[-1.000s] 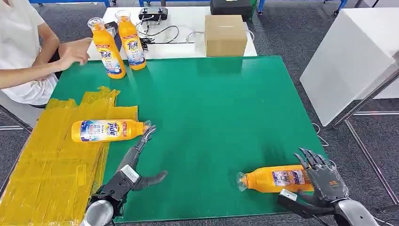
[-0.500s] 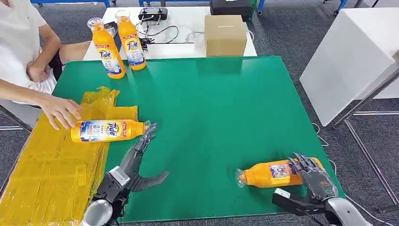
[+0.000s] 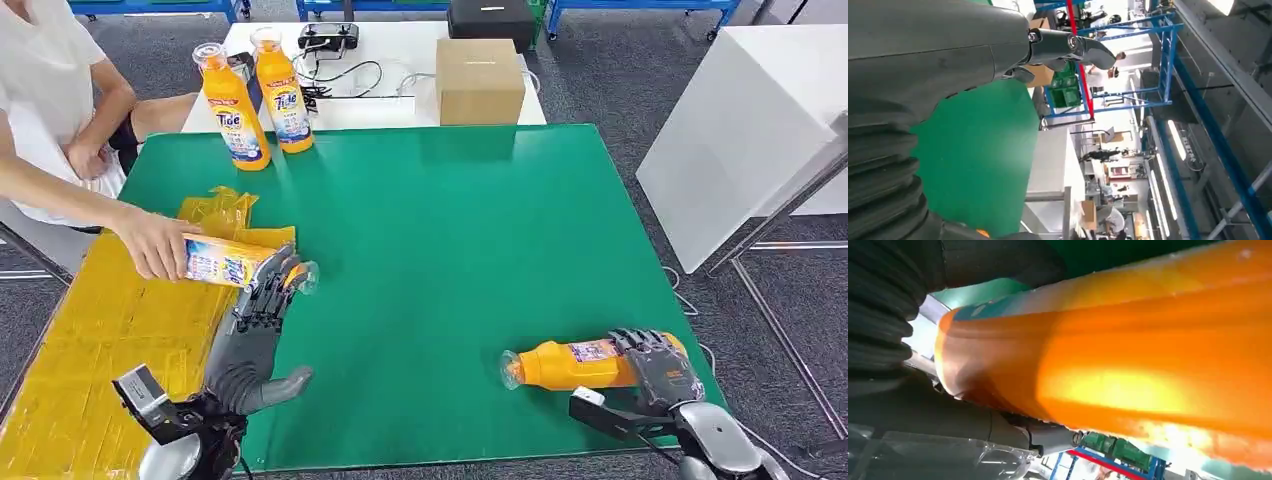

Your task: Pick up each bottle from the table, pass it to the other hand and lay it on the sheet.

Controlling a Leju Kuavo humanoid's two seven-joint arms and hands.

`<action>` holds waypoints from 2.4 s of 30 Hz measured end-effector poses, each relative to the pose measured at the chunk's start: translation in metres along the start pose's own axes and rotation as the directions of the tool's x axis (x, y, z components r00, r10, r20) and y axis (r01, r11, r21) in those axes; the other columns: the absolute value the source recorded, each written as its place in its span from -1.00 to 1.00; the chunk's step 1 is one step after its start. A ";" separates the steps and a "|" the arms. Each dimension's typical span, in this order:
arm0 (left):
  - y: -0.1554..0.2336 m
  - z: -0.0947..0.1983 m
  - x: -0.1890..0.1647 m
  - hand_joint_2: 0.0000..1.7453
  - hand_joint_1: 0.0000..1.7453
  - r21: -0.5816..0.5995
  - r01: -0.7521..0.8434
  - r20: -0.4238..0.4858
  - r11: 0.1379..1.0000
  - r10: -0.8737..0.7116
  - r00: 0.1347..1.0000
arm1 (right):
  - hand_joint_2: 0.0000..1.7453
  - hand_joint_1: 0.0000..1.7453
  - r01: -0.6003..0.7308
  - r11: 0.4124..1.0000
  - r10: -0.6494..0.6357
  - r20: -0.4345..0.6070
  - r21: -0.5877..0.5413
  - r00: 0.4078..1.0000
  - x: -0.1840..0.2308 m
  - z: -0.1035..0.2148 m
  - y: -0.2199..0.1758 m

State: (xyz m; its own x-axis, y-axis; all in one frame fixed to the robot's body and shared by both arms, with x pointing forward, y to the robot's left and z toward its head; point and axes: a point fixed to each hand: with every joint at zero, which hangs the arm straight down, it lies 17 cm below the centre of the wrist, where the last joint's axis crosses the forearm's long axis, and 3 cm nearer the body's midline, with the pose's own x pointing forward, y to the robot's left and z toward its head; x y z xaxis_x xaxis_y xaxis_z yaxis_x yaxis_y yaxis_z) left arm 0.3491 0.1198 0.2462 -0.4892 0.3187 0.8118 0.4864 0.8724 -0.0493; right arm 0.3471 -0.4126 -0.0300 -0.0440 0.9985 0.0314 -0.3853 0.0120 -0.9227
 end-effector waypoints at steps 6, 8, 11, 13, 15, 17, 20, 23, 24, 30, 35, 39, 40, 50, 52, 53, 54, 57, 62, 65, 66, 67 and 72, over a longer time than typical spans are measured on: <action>0.002 0.004 -0.005 1.00 -1.00 0.000 -0.001 -0.030 1.000 0.001 1.000 | 1.00 0.92 -0.019 0.998 0.019 -0.012 -0.057 1.000 0.003 -0.007 -0.012; 0.001 0.007 -0.009 1.00 -1.00 -0.001 0.005 -0.049 1.000 -0.005 0.999 | 1.00 1.00 0.004 0.991 -0.005 -0.011 -0.133 1.000 0.013 -0.010 -0.024; -0.001 0.010 -0.013 1.00 -1.00 -0.006 0.014 -0.072 1.000 -0.014 0.997 | 1.00 1.00 0.089 0.971 -0.085 0.026 -0.223 0.996 0.036 -0.012 -0.038; -0.002 0.012 -0.016 1.00 -1.00 -0.008 0.022 -0.088 1.000 -0.023 0.996 | 1.00 1.00 0.219 0.932 -0.203 0.085 -0.290 0.975 0.058 -0.012 -0.054; -0.003 0.013 -0.019 1.00 -1.00 -0.011 0.028 -0.099 1.000 -0.029 0.995 | 1.00 1.00 0.339 0.878 -0.310 0.140 -0.338 0.940 0.075 -0.011 -0.069; -0.006 0.013 -0.022 1.00 -1.00 -0.020 0.034 -0.113 0.999 -0.036 0.993 | 1.00 1.00 0.470 0.791 -0.424 0.202 -0.391 0.883 0.087 -0.009 -0.089; -0.014 0.013 -0.030 1.00 -1.00 -0.044 0.035 -0.141 0.998 -0.041 0.989 | 1.00 1.00 0.646 0.619 -0.571 0.309 -0.446 0.761 0.100 -0.007 -0.122; -0.024 0.010 -0.036 1.00 -1.00 -0.068 0.027 -0.154 0.997 -0.037 0.987 | 1.00 1.00 0.740 0.503 -0.641 0.383 -0.446 0.666 0.118 -0.008 -0.142; -0.026 0.009 -0.038 1.00 -1.00 -0.072 0.024 -0.158 0.997 -0.035 0.987 | 1.00 1.00 0.753 0.483 -0.649 0.394 -0.447 0.651 0.122 -0.009 -0.146; -0.032 0.008 -0.044 1.00 -1.00 -0.089 0.016 -0.172 0.996 -0.031 0.985 | 1.00 0.76 0.816 0.388 -0.696 0.444 -0.427 0.564 0.134 -0.008 -0.155; -0.047 -0.001 -0.052 1.00 -1.00 -0.134 -0.013 -0.188 0.991 -0.013 0.982 | 1.00 0.82 0.900 0.254 -0.736 0.533 -0.354 0.417 0.161 -0.017 -0.177; -0.055 -0.013 -0.052 1.00 -1.00 -0.140 -0.046 -0.183 0.989 0.020 0.983 | 1.00 0.84 0.961 0.174 -0.747 0.607 -0.215 0.272 0.207 -0.025 -0.192; -0.057 -0.017 -0.052 1.00 -1.00 -0.144 -0.052 -0.181 0.988 0.025 0.983 | 1.00 0.86 0.968 0.168 -0.746 0.618 -0.184 0.247 0.220 -0.026 -0.195; -0.048 -0.034 -0.044 1.00 -1.00 -0.110 -0.090 -0.146 0.990 0.073 0.987 | 1.00 0.88 0.967 0.200 -0.709 0.704 0.159 0.031 0.359 0.004 -0.209; -0.047 -0.035 -0.043 1.00 -1.00 -0.108 -0.092 -0.144 0.990 0.076 0.987 | 1.00 0.88 0.957 0.224 -0.700 0.714 0.185 0.026 0.376 0.010 -0.211; -0.046 -0.035 -0.043 1.00 -1.00 -0.107 -0.092 -0.143 0.990 0.076 0.987 | 1.00 0.84 0.953 0.231 -0.699 0.715 0.195 0.023 0.382 0.012 -0.210; -0.046 -0.035 -0.043 1.00 -1.00 -0.106 -0.092 -0.143 0.990 0.076 0.987 | 1.00 0.88 0.951 0.234 -0.698 0.716 0.202 0.020 0.386 0.014 -0.210; -0.045 -0.035 -0.043 1.00 -1.00 -0.107 -0.090 -0.142 0.990 0.074 0.987 | 1.00 0.88 0.945 0.246 -0.696 0.718 0.215 0.018 0.394 0.016 -0.210; -0.044 -0.036 -0.043 1.00 -1.00 -0.102 -0.096 -0.143 0.990 0.081 0.986 | 1.00 0.84 0.918 0.309 -0.681 0.732 0.249 0.030 0.419 0.026 -0.203; -0.040 -0.036 -0.045 1.00 -1.00 -0.087 -0.097 -0.147 0.991 0.084 0.986 | 1.00 0.74 0.887 0.365 -0.659 0.751 0.282 0.032 0.442 0.038 -0.197; -0.038 -0.036 -0.045 1.00 -1.00 -0.079 -0.096 -0.147 0.992 0.084 0.986 | 1.00 0.74 0.878 0.380 -0.655 0.755 0.291 0.033 0.448 0.042 -0.195; -0.035 -0.036 -0.046 1.00 -1.00 -0.072 -0.092 -0.149 0.993 0.081 0.986 | 1.00 0.72 0.866 0.404 -0.648 0.760 0.295 0.044 0.454 0.044 -0.193; -0.024 -0.034 -0.052 1.00 -1.00 -0.038 -0.065 -0.160 0.997 0.058 0.985 | 1.00 0.70 0.807 0.547 -0.596 0.780 0.222 0.190 0.470 0.037 -0.183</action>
State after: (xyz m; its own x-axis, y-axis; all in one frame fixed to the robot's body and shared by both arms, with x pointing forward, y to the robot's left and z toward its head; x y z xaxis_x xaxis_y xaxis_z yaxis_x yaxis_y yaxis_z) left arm 0.3879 0.0693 0.2248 -0.3379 0.3048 0.8905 0.5443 0.8351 -0.0793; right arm 0.3624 0.0525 0.1678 -0.4980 0.1410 0.8557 -0.4509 0.8007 -0.3943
